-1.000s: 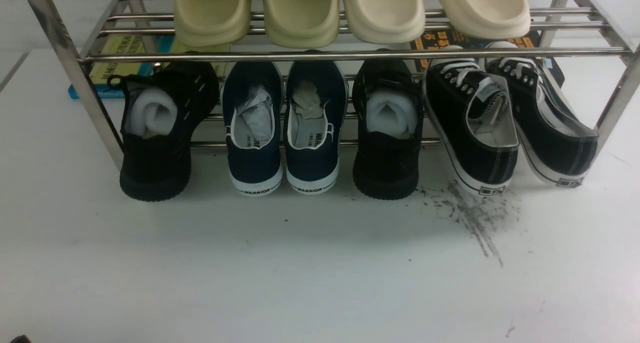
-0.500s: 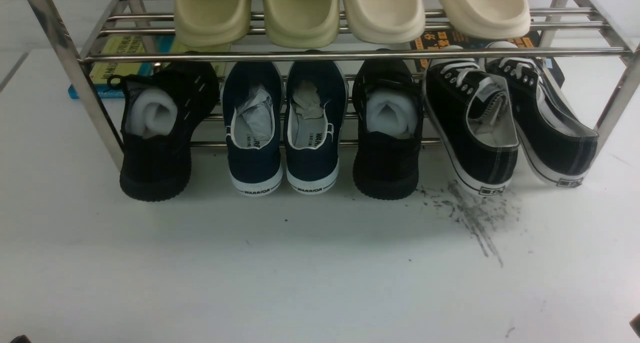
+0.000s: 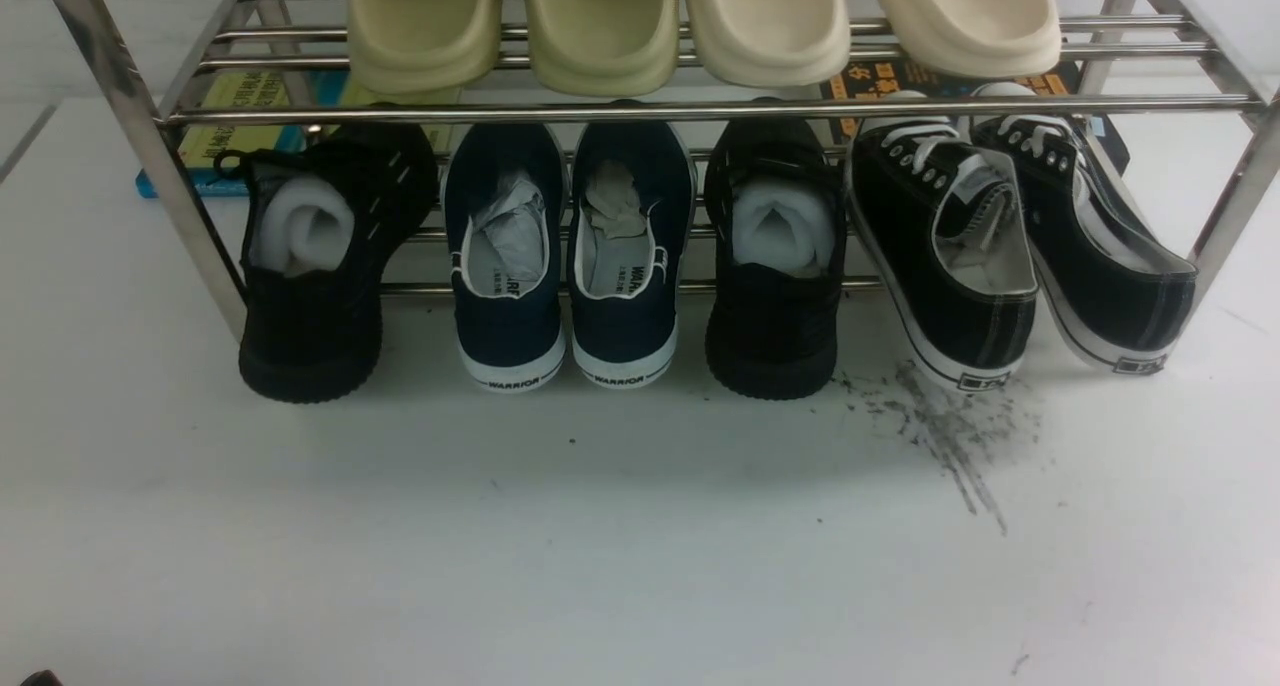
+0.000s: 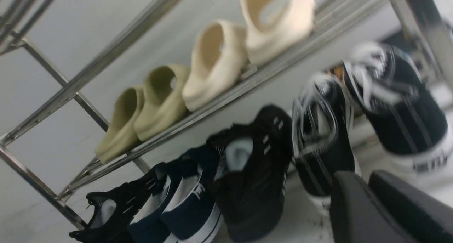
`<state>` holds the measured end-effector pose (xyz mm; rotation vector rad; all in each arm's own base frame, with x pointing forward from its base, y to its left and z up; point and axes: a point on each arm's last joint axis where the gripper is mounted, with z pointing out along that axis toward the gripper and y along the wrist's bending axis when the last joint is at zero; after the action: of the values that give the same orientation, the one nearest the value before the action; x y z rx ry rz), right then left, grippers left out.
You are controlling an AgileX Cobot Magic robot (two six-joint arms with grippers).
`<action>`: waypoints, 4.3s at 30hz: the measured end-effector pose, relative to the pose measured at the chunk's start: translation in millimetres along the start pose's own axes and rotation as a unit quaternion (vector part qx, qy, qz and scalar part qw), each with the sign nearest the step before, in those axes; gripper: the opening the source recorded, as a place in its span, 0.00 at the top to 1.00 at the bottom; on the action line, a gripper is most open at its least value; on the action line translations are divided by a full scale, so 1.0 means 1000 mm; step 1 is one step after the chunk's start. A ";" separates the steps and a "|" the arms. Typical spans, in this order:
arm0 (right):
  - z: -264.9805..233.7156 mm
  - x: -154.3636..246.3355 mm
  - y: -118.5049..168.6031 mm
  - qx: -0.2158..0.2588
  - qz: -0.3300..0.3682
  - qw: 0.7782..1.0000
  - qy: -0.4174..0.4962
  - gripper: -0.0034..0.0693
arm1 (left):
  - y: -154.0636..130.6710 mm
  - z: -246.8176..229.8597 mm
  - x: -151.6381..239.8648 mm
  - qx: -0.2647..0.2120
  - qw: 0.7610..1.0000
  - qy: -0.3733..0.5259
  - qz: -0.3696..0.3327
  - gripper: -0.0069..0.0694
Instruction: Take the shoes off the shelf with your hand on the white table.
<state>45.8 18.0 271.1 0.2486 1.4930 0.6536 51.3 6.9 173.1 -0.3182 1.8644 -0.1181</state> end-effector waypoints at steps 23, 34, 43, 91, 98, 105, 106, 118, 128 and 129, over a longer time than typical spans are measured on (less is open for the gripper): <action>0.208 -0.017 0.030 0.000 -0.184 0.837 0.516 0.90 | 0.000 0.000 0.000 0.000 1.000 0.000 0.000 0.60; 0.279 0.001 0.043 0.032 -0.263 0.827 0.496 0.60 | 0.000 0.000 0.000 0.000 1.000 0.000 0.000 0.60; 0.312 0.026 0.025 0.051 -0.270 0.850 0.450 0.46 | 0.000 0.000 0.000 0.000 1.000 0.000 0.001 0.60; 0.121 -0.022 0.065 0.005 -0.117 0.795 0.596 0.95 | 0.000 0.000 0.000 0.000 1.000 0.000 0.001 0.59; 0.083 -0.012 0.063 -0.017 -0.074 0.792 0.606 0.95 | 0.000 0.000 0.000 0.000 1.000 0.000 0.001 0.59; 0.078 -0.008 0.065 -0.025 -0.046 0.778 0.626 0.94 | 0.000 0.000 0.000 -0.001 1.000 0.000 0.001 0.59; 0.079 -0.008 0.066 -0.026 -0.041 0.778 0.626 0.94 | 0.000 0.000 0.000 -0.001 1.000 0.000 0.001 0.59; 0.099 0.055 0.109 -0.075 -0.077 0.725 0.680 0.94 | 0.000 0.000 0.000 -0.001 1.000 0.000 0.001 0.59; 0.136 0.099 0.148 -0.028 -0.147 0.728 0.669 0.94 | 0.000 0.000 0.000 -0.001 1.000 0.000 0.001 0.59; 0.139 0.102 0.149 -0.025 -0.150 0.733 0.663 0.94 | 0.000 0.000 0.000 -0.001 1.000 0.000 0.001 0.59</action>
<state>137.8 226.1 278.8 -0.6747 2.7943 0.5959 51.3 7.0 173.1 -0.3165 1.8644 -0.1152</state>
